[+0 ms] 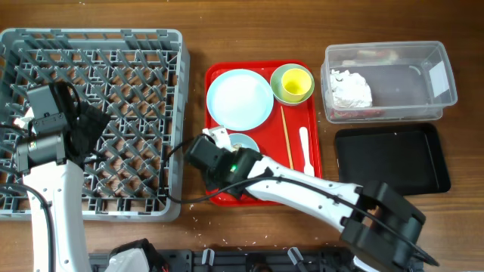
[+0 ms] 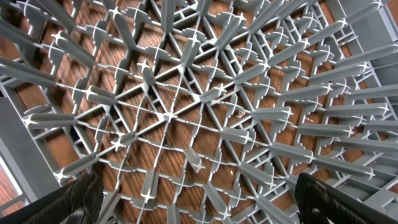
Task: Sort waste into correct bins and load items into the dishwasher rack
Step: 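Move the right gripper down and grasp the rim of the rice bowl, then lift the rice bowl and carry it over the black tray, then tip the bowl to pour the rice onto the black tray, then return the empty bowl to the red tray and release it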
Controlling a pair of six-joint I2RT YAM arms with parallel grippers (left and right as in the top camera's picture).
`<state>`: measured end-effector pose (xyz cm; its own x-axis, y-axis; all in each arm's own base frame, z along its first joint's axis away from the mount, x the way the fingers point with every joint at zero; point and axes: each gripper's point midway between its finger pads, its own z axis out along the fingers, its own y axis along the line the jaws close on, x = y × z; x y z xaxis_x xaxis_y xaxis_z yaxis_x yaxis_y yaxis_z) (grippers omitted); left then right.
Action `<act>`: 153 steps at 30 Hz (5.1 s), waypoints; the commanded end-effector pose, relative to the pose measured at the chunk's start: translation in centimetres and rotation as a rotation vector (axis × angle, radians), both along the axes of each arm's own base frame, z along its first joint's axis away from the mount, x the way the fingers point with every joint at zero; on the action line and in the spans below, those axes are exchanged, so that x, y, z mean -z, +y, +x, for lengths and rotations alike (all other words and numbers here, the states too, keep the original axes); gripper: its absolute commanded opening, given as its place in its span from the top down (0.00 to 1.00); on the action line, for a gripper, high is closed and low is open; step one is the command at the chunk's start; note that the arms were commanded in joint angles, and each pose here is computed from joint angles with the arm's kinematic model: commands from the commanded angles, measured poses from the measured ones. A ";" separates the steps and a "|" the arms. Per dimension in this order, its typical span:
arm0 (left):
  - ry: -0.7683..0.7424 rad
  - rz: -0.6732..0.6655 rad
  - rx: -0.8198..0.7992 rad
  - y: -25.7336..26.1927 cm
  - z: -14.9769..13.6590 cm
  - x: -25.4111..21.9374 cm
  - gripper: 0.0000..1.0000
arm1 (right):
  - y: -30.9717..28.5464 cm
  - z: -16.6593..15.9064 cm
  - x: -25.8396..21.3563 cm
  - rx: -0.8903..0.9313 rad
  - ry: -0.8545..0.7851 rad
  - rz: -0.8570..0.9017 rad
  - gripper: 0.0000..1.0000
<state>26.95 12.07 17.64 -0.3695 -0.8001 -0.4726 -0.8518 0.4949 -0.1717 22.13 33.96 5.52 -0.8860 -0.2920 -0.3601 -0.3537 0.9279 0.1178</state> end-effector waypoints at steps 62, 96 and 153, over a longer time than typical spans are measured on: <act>-0.015 -0.007 -0.015 0.0 -0.1 -0.3 0.00 | -32.0 5.4 -8.3 1.082 0.313 0.389 0.96; -0.015 -0.007 -0.015 0.0 -0.1 -0.3 0.00 | -37.6 6.0 -10.7 1.027 0.209 1.093 0.96; -0.015 -0.007 -0.015 0.0 -0.1 -0.3 0.00 | -9.9 2.1 -3.5 0.406 0.007 0.255 0.96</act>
